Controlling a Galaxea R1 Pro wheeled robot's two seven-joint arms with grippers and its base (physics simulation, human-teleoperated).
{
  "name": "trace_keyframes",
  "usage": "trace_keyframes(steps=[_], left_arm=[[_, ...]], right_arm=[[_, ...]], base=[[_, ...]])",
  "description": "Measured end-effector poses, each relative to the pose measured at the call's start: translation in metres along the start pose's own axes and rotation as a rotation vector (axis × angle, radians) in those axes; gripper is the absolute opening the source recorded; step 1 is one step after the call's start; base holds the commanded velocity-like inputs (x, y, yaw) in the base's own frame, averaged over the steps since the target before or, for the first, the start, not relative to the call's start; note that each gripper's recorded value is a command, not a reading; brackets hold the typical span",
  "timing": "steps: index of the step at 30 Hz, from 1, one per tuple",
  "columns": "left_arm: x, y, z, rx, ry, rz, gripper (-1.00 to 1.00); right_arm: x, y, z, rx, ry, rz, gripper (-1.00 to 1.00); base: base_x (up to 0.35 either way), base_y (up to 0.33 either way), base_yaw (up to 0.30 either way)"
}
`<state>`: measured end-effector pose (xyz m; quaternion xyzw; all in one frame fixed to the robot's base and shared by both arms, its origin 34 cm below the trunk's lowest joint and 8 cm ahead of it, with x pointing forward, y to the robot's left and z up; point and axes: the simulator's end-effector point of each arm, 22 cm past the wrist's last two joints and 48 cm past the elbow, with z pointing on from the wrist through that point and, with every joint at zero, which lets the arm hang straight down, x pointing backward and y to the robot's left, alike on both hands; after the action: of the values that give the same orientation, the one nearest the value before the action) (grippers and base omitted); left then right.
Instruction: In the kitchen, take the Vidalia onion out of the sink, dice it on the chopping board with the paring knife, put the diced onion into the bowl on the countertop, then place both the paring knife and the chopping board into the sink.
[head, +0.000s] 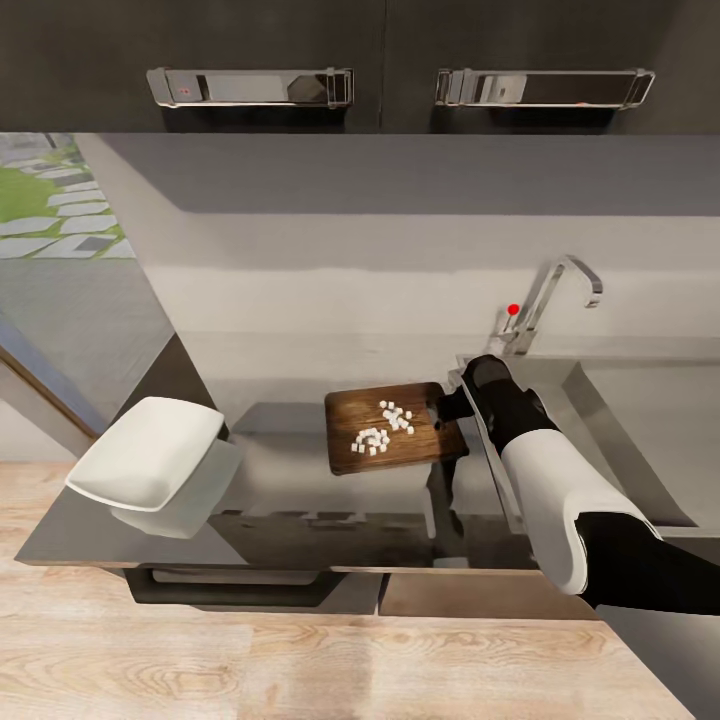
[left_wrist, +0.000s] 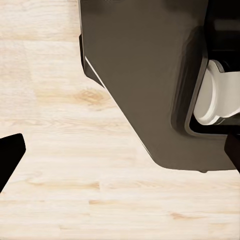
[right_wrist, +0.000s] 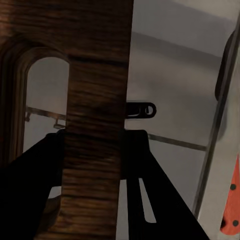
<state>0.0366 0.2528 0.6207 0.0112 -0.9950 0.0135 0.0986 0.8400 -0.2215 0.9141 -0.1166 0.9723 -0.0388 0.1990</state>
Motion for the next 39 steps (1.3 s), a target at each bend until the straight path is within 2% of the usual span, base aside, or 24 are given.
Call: trace_keyframes(steps=[25, 39], left_arm=[[-0.012, 0.000, 0.000, 0.001, -0.030, 0.001, 1.00], [-0.012, 0.000, 0.000, 0.001, -0.031, 0.001, 1.00]], right_arm=[[-0.008, -0.005, -0.018, 0.005, -0.026, 0.006, -1.00], [-0.010, -0.006, -0.019, 0.009, -0.029, 0.006, -1.00]], base=[[0.000, 0.000, 0.000], [0.000, 0.000, 0.000]])
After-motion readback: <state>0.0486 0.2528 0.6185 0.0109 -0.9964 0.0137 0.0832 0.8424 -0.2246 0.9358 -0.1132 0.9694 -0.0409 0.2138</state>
